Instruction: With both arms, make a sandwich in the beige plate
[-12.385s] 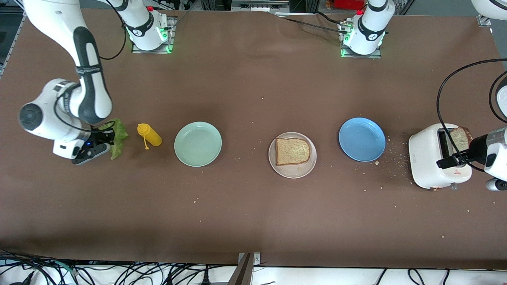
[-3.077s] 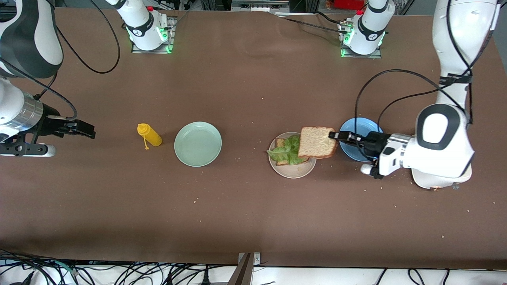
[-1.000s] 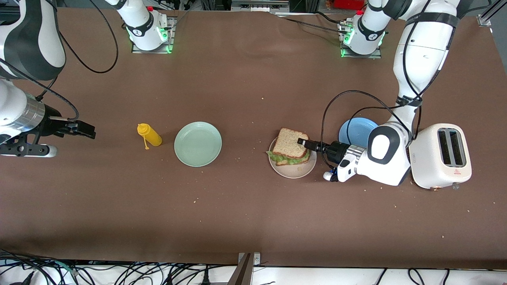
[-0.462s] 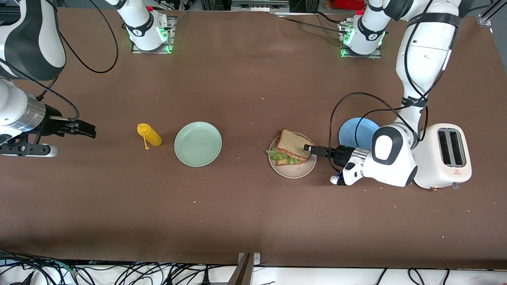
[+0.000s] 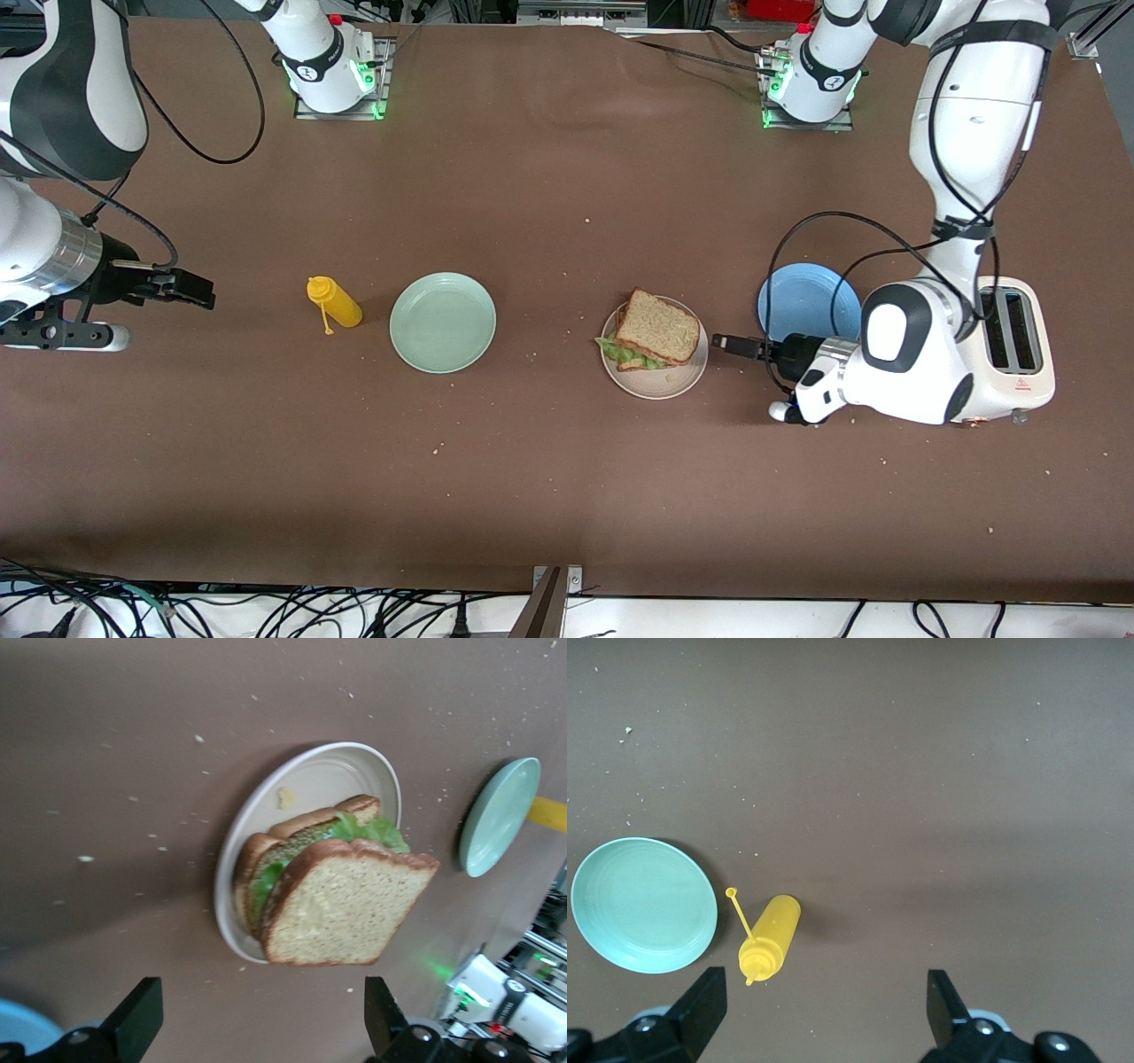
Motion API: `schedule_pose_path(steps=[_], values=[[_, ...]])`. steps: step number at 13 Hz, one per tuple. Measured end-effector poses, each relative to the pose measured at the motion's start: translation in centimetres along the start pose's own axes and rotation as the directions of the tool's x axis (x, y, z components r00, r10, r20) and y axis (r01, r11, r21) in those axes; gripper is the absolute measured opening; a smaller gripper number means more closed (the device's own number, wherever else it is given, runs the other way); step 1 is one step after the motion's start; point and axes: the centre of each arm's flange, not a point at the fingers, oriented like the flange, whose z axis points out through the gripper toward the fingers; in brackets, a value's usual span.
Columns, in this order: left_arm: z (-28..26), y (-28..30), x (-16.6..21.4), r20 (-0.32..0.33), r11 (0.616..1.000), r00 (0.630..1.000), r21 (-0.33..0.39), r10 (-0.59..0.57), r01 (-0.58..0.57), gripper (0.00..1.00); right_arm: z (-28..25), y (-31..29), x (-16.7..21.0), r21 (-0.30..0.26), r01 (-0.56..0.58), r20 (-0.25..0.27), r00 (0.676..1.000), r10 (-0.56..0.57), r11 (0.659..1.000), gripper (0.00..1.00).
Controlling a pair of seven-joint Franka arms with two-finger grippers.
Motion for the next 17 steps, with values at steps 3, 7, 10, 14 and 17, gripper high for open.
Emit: schedule_pose_path(steps=[3,7,10,14,17], values=[[-7.2,-2.0,-1.6,-0.089,0.998,0.996,0.062,-0.015,0.020,1.00,0.0,0.0,0.0,0.000,0.000,0.000,1.000,0.000,1.000,1.00],[-15.8,-3.9,-5.4,-0.137,0.948,0.991,0.316,-0.001,0.044,1.00,0.0,0.0,0.0,0.000,0.000,0.000,1.000,0.000,1.000,1.00],[-19.8,-2.4,-8.4,-0.147,0.854,0.989,0.511,-0.022,0.095,1.00,0.0,0.0,0.0,0.000,0.000,0.001,1.000,0.000,1.000,1.00],[-21.1,-2.1,-10.0,-0.119,0.799,0.992,0.591,-0.050,0.111,1.00,0.0,0.0,0.0,0.000,0.000,0.001,1.000,0.000,1.000,1.00],[-22.7,-0.5,-10.7,-0.107,0.787,0.993,0.608,-0.057,0.110,1.00,0.0,0.0,0.0,0.000,0.001,0.001,1.000,-0.001,1.000,1.00]])
